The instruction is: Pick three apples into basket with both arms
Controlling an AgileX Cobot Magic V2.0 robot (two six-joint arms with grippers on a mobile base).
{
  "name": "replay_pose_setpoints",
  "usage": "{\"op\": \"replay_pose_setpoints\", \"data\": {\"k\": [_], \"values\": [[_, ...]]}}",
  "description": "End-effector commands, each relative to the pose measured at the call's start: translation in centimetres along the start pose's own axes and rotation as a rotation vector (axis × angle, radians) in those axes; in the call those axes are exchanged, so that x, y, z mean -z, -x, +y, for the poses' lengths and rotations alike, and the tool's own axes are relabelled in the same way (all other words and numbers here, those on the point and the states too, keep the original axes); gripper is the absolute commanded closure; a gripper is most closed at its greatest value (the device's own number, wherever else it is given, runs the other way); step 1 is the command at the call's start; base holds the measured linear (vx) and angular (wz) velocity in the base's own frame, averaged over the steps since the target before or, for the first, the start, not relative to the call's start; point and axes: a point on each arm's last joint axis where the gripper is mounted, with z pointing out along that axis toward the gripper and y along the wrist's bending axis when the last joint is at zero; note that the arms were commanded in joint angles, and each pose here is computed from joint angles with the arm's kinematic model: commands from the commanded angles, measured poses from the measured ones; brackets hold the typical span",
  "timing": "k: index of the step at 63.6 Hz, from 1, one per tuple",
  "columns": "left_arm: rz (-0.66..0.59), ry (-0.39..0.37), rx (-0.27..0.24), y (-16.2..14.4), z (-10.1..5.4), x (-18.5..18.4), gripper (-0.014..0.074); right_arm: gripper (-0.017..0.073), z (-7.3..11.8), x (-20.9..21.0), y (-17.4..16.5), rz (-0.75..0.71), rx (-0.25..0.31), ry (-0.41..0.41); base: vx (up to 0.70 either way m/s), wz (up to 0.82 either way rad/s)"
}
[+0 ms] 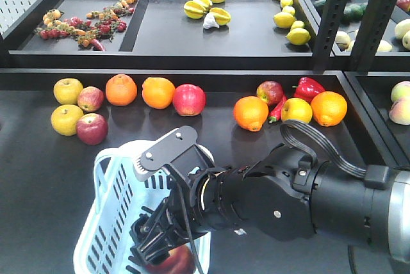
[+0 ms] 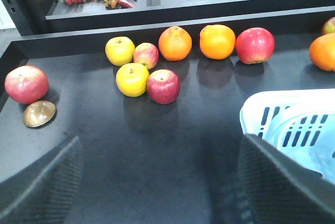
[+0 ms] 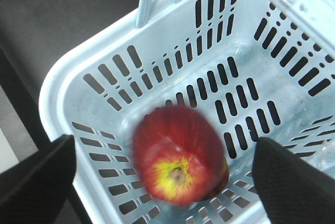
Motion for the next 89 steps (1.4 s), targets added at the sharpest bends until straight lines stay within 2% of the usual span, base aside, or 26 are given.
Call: {"op": "replay_pose_setpoints", "data": {"k": [1, 15, 27, 31, 36, 53, 61, 66, 77, 89], "values": [[-0.082, -0.008, 0.004, 1.3, 0.0, 0.4, 0.0006, -0.0109, 0.2, 1.6, 1.7, -0.114, 0.007, 0.004, 0.0, 0.0], [-0.082, -0.008, 0.004, 1.3, 0.0, 0.4, 0.0006, -0.0081, 0.2, 1.6, 1.2, -0.058, -0.005, 0.008, 0.0, 0.0], [-0.082, -0.008, 0.004, 1.3, 0.0, 0.4, 0.0006, -0.0041, 0.2, 2.2, 0.2, 0.053, -0.045, 0.013, 0.0, 0.0], [-0.082, -0.008, 0.004, 1.3, 0.0, 0.4, 0.0006, -0.0029, 0.1, 2.8, -0.2, 0.098, -0.064, 0.01, 0.0, 0.0], [-0.082, -0.008, 0.004, 1.3, 0.0, 0.4, 0.0006, -0.0022, -0.6, 3.8, -0.5, 0.133, -0.115, -0.007, 0.0, 0.0], [-0.082, -0.008, 0.004, 1.3, 0.0, 0.4, 0.0006, -0.0022, -5.5, 7.7, -1.2, 0.181, -0.178, -0.201, 0.0, 0.0], [-0.082, -0.008, 0.004, 1.3, 0.0, 0.4, 0.0006, -0.0022, -7.7, 9.1, -1.4, 0.155, -0.245, -0.251, 0.0, 0.0], [-0.082, -0.008, 0.004, 1.3, 0.0, 0.4, 0.0006, -0.0022, -9.1, 9.7, -1.6, 0.153, -0.269, -0.297, 0.0, 0.0], [-0.082, -0.008, 0.004, 1.3, 0.0, 0.4, 0.0006, -0.0022, -12.1, 10.9, -2.6, 0.19, -0.343, -0.41, 0.0, 0.0], [-0.082, -0.008, 0.004, 1.3, 0.0, 0.4, 0.0006, -0.0022, -14.6, 12.1, -3.8, 0.233, -0.418, -0.517, 0.0, 0.0]]}}
